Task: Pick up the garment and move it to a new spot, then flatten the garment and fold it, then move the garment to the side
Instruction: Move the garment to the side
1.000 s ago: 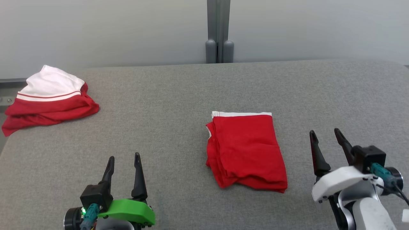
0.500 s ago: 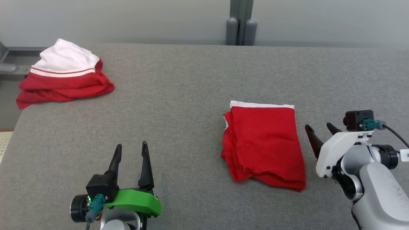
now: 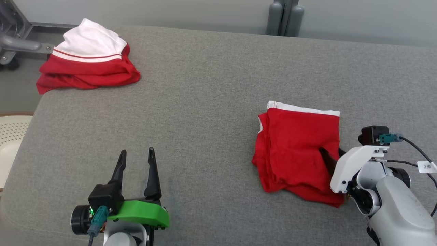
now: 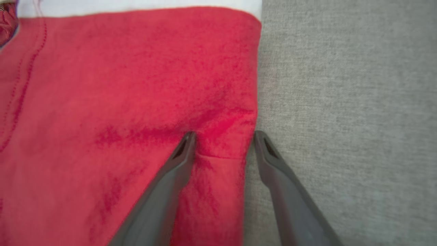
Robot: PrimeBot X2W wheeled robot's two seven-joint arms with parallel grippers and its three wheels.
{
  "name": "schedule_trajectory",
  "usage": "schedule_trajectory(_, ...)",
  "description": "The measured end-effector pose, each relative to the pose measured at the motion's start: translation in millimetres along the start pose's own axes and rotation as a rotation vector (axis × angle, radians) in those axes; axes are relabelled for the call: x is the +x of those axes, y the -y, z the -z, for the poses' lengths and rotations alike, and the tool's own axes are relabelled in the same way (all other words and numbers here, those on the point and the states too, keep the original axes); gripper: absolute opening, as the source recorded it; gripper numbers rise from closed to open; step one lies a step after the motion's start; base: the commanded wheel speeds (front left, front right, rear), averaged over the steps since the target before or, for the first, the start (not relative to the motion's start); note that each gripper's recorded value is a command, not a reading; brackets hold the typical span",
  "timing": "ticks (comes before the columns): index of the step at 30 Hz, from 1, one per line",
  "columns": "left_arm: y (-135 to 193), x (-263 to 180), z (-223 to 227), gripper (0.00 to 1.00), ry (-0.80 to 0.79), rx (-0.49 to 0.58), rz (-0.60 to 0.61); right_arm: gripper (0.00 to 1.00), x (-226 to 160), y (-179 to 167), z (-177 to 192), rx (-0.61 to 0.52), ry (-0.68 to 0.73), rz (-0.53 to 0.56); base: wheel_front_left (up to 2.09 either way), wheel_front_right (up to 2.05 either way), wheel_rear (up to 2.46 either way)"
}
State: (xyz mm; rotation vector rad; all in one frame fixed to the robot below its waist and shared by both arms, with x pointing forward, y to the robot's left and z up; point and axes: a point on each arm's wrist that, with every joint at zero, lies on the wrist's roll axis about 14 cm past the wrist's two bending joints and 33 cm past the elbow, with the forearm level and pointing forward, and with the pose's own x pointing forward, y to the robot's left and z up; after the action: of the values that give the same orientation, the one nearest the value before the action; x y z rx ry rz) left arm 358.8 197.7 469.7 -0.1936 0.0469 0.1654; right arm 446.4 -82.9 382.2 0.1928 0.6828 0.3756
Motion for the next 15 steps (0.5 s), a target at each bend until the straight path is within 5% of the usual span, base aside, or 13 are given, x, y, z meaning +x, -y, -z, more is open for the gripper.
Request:
schedule_trajectory(1,2.0,1.5,-1.8,1.00,0.006,0.001,0.006,0.29,0.4,-0.3,1.1,0.016,-0.004,-0.003,0.00,0.00,0.00)
schedule_trajectory(2,4.8,2.9,-1.8,1.00,0.007,0.003,0.016,0.00,0.6,0.3,0.8,0.026,-0.001,-0.003,0.00,0.00,0.00)
schedule_trajectory(10,29.6,18.1,5.1,1.00,-0.005,0.027,0.103,0.00,-4.1,20.7,-27.4,0.017,0.142,0.046,0.00,0.00,0.00)
schedule_trajectory(15,63.5,38.4,9.4,1.00,-0.005,0.042,0.216,0.00,-30.3,78.2,-47.6,0.014,0.245,0.181,0.00,0.00,0.00)
